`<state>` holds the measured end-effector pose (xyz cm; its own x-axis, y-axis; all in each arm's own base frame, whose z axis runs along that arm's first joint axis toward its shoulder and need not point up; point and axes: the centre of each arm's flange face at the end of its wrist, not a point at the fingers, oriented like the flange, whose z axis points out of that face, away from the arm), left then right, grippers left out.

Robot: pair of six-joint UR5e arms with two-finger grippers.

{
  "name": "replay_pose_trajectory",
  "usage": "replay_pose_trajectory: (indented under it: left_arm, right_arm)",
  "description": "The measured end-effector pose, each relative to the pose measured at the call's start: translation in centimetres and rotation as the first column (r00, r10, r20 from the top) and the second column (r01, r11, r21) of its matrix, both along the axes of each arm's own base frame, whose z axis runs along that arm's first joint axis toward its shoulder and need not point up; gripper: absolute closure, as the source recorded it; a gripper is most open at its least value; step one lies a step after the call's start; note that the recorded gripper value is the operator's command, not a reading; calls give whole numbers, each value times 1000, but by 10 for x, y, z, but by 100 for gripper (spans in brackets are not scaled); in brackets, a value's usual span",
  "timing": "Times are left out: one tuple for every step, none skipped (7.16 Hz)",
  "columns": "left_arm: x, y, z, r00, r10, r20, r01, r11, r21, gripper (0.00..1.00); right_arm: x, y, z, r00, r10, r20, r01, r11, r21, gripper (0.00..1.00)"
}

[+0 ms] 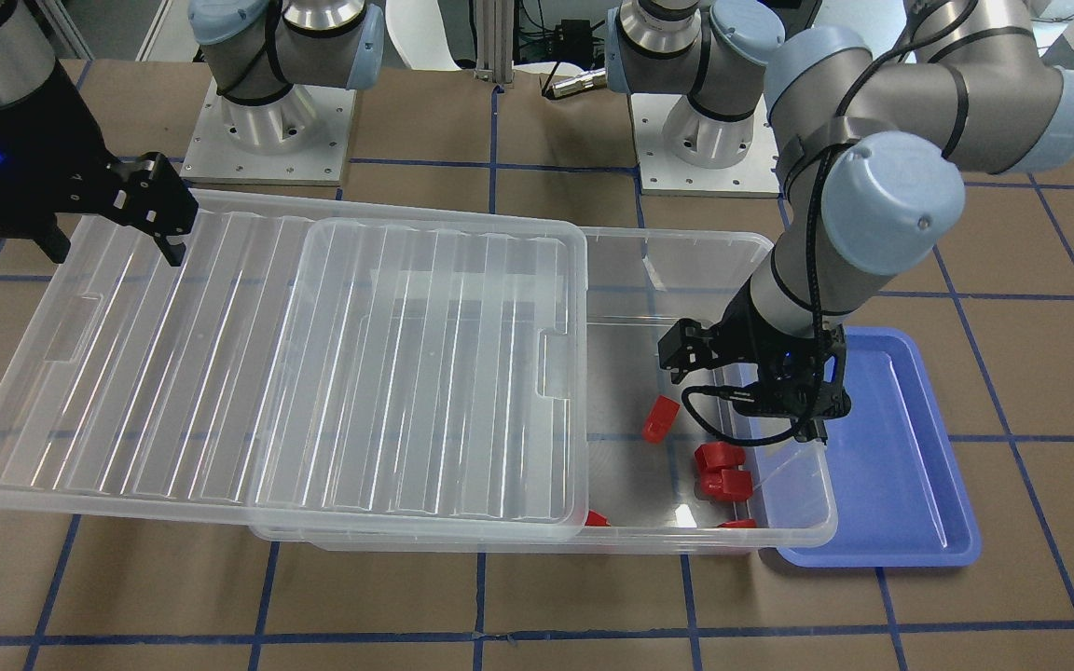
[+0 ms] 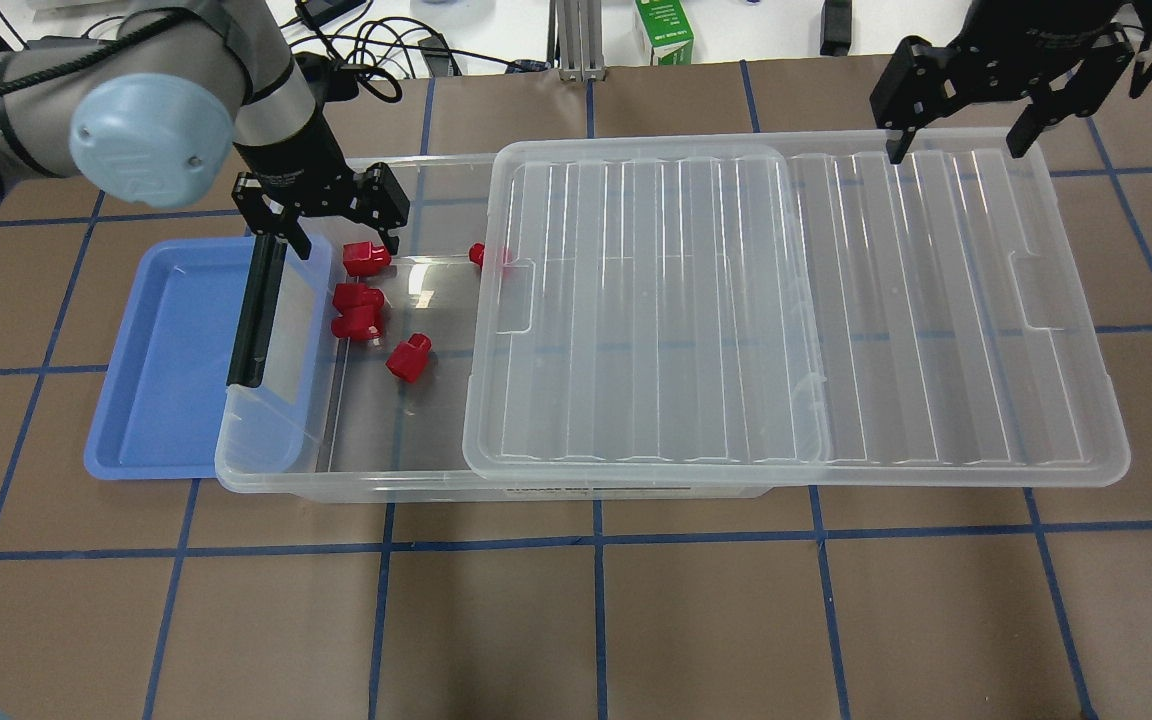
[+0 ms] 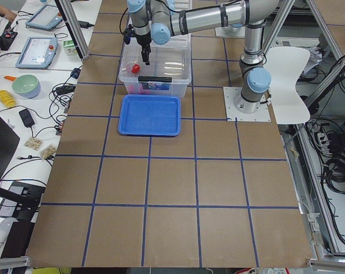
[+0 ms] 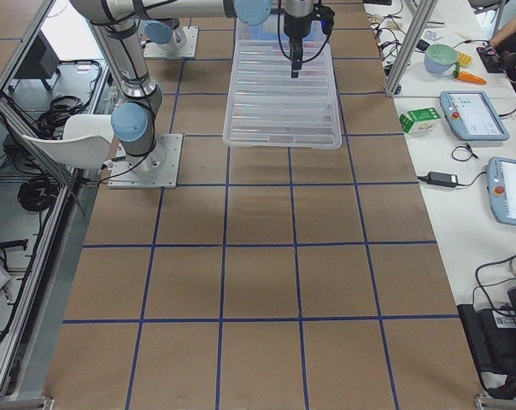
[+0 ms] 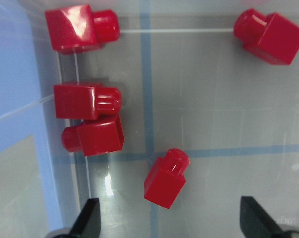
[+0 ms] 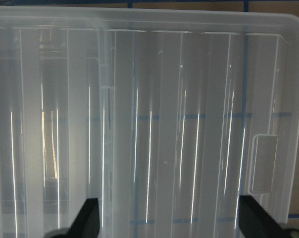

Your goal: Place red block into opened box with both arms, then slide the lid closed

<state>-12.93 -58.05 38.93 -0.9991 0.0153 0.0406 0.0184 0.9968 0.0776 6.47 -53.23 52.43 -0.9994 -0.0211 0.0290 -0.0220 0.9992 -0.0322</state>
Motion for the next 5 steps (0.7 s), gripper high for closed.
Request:
replay_pose_trajectory:
  left_arm:
    - [2,13,25,1000,3,3,-3,1000,-11,0]
    - [4,30,48,1000,4,14,-4,1000,-17,0]
    - [7,50,69,999,4,42,-3,1000,-16,0]
    - [10,65,83,997,2,72,-1,1000,-16,0]
    - [11,76,89,996,1,84,0,1000,-13,0]
  right_arm:
    - [-32,0,4,999,39,-4,-39,999,-1,0]
    - [-68,1,6,997,81,-8,-81,997,-1,0]
    - [-109,4,7,993,115,-13,-115,993,4,0]
    - [-154,10,5,992,123,-14,-123,992,12,0]
    - [-196,20,2,993,114,-11,-114,993,20,0]
